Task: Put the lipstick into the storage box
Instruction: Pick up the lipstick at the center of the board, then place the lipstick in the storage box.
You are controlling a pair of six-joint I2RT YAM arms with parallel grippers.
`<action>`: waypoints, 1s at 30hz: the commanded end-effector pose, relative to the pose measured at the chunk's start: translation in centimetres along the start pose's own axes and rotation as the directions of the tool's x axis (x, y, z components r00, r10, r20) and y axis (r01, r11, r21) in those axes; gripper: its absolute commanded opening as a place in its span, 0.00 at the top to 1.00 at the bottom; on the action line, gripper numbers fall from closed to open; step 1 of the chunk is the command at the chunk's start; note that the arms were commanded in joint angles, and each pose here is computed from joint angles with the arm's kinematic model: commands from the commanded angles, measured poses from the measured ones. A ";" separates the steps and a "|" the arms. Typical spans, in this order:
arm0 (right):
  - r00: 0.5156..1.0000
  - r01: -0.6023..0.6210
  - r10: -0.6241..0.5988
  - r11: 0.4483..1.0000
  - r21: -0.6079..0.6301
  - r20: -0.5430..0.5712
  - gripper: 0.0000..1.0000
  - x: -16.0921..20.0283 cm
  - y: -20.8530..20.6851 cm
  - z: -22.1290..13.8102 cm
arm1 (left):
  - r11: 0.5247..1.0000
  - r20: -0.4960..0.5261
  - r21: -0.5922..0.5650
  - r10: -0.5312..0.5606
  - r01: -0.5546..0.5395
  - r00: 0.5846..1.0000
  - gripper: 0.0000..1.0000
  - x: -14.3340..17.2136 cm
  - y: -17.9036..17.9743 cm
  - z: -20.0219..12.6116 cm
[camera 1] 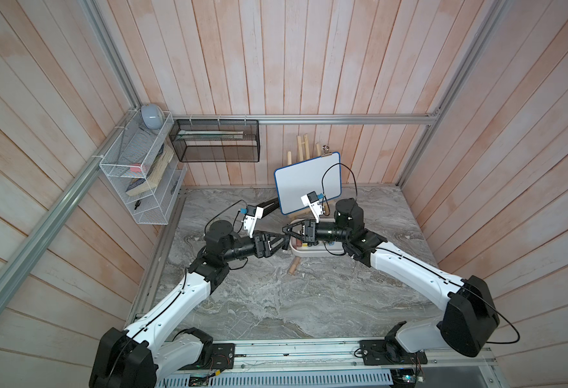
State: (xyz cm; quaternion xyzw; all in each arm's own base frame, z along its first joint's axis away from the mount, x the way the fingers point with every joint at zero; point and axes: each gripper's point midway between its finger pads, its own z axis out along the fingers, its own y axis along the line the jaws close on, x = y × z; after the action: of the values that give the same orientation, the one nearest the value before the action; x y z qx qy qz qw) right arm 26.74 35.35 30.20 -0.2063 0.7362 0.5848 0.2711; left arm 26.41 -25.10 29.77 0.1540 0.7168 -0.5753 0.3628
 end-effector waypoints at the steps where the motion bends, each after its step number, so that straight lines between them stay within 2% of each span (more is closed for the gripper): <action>1: 0.999 0.027 -0.029 0.995 0.098 0.026 0.87 -1.3 -0.9 -0.8 | 0.998 0.059 -0.001 0.055 -0.055 0.997 0.17 -1.7 -1.2 -1.3; 5: 0.998 -0.032 0.011 0.939 0.341 0.065 0.87 -2.4 -5.8 -3.2 | 0.992 0.082 -0.114 0.068 -0.058 0.994 0.17 -1.9 0.4 -2.5; 8: 0.996 -0.080 0.043 0.858 0.508 0.083 0.87 -2.9 -9.7 -5.8 | 0.975 0.070 -0.217 0.066 -0.049 0.995 0.16 -1.3 2.2 -3.0; 11: 0.998 -0.050 0.008 0.731 0.681 0.065 0.87 -3.4 -12.8 -8.3 | 0.957 0.035 -0.289 0.048 -0.036 0.998 0.16 -0.3 4.0 -3.1; 14: 1.000 -0.008 -0.014 0.579 0.815 0.019 0.86 -3.6 -15.7 -10.6 | 0.936 -0.001 -0.350 0.019 -0.018 1.000 0.16 0.9 5.8 -3.3; 18: 0.999 0.034 0.009 0.438 0.898 -0.043 0.86 -3.2 -19.2 -12.3 | 0.911 -0.069 -0.411 -0.004 -0.025 0.998 0.16 2.8 7.6 -3.0; 24: 0.995 0.080 0.029 0.278 0.957 -0.091 0.86 -3.1 -23.4 -13.9 | 0.877 -0.177 -0.473 -0.003 -0.083 0.984 0.16 5.6 9.0 -1.6; 27: 0.991 0.115 0.045 0.186 0.976 -0.125 0.86 -2.8 -25.5 -14.5 | 0.878 -0.198 -0.473 -0.016 -0.081 0.980 0.16 6.6 9.5 -1.1; 30: 0.984 0.152 0.070 0.127 0.980 -0.161 0.86 -2.3 -27.4 -14.6 | 0.878 -0.217 -0.471 -0.025 -0.082 0.976 0.16 7.4 9.8 -0.9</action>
State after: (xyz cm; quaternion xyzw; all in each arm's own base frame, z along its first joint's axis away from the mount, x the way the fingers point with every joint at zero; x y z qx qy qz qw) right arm 42.52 16.42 13.71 -0.0389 0.9555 -0.0126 0.2921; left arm 26.93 -22.86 17.79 0.1219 0.8683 -0.3695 0.3078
